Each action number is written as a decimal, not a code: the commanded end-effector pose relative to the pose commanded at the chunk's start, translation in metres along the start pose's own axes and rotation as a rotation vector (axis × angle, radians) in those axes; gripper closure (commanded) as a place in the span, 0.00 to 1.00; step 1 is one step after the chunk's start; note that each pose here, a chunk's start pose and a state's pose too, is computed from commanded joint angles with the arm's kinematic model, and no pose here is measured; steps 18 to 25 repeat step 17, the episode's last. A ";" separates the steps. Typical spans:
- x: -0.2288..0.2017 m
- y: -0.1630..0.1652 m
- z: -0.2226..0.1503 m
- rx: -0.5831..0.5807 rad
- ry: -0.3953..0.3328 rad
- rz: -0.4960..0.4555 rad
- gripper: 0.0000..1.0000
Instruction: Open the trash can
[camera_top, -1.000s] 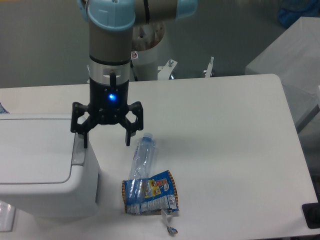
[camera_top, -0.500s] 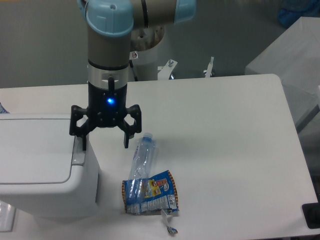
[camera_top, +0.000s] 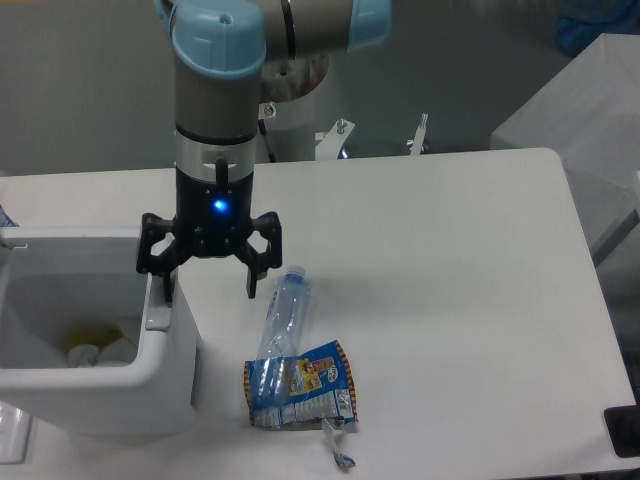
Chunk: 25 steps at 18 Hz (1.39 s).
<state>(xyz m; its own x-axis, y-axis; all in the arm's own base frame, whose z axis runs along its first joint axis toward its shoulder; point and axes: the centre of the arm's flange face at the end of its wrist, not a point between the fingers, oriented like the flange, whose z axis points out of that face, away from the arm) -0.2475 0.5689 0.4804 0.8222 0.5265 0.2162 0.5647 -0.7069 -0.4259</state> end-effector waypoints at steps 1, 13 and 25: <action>0.001 -0.002 -0.004 0.007 0.000 0.003 0.00; -0.037 -0.049 -0.085 0.128 -0.295 0.250 0.00; -0.061 -0.050 -0.087 0.111 -0.327 0.252 0.00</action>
